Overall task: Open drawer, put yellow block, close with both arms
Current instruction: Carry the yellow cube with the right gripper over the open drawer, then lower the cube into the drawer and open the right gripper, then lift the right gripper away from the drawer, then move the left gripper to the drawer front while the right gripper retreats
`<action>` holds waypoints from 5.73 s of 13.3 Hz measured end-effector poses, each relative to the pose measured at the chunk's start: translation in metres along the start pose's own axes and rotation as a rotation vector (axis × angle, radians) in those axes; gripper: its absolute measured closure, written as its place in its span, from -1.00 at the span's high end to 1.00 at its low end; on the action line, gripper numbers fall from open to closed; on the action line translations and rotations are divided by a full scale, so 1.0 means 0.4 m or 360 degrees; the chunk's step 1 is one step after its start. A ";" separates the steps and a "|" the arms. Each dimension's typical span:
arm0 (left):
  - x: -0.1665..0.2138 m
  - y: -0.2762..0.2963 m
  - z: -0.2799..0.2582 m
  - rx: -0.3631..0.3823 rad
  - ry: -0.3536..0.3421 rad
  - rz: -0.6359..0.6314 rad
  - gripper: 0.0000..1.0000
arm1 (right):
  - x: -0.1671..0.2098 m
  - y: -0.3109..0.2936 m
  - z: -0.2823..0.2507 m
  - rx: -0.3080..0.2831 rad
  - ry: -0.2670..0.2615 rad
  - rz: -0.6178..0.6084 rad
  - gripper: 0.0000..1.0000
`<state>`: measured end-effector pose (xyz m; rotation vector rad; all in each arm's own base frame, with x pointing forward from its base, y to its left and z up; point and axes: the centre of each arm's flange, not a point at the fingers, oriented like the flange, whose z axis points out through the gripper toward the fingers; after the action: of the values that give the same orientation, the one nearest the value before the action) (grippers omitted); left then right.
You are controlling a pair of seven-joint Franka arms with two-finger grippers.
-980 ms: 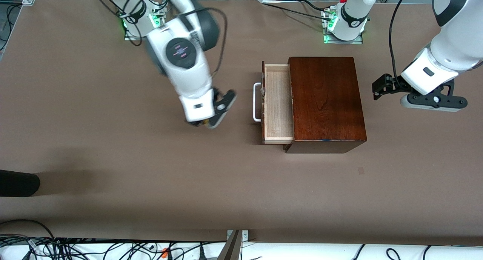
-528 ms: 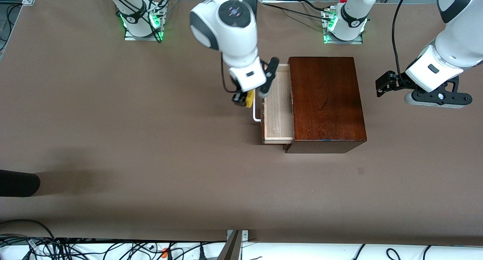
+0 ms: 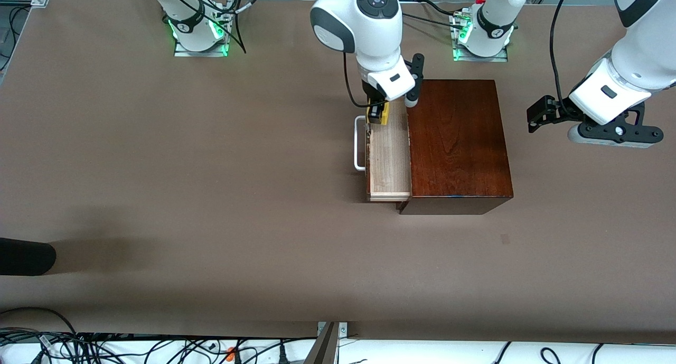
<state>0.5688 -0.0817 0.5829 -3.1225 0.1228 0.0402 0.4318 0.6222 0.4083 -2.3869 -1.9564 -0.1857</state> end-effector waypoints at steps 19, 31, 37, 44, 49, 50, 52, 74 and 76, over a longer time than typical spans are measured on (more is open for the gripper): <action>-0.005 -0.012 -0.002 0.0001 -0.0027 -0.0013 1.00 | 0.024 -0.040 0.222 -0.0064 -0.0074 -0.0186 0.11; -0.010 -0.053 0.004 0.0000 -0.0065 -0.0039 1.00 | 0.028 -0.005 0.058 -0.0130 -0.0085 -0.0163 1.00; -0.018 -0.033 0.014 -0.0062 -0.0128 -0.0025 1.00 | -0.196 0.201 -0.387 -0.0134 -0.0138 0.0194 1.00; -0.091 0.279 0.055 -0.0129 -0.0345 0.0614 1.00 | -0.590 0.509 -0.645 -0.0295 -0.0216 0.0721 1.00; -0.124 0.610 0.171 -0.0218 -0.0322 0.1118 1.00 | -0.849 0.640 -0.761 -0.0213 -0.0022 0.1064 1.00; -0.129 0.671 0.192 -0.0254 -0.0275 0.1206 1.00 | -0.938 0.664 -0.774 -0.0156 0.0012 0.1163 1.00; -0.138 0.792 0.232 -0.0338 -0.0141 0.1401 1.00 | -1.118 0.684 -0.795 -0.0078 0.0042 0.1371 1.00; -0.029 0.877 0.652 -0.0063 -0.0151 0.2492 1.00 | -1.252 0.621 -0.669 -0.0020 -0.0248 0.2045 1.00; -0.018 0.841 0.657 -0.0057 -0.0217 0.2462 1.00 | -1.254 0.621 -0.675 -0.0026 -0.0241 0.2048 1.00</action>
<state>0.5286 -0.4120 0.3153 -2.1740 2.3015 0.2446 0.5622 0.0538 0.6231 -3.1273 -0.1347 0.0524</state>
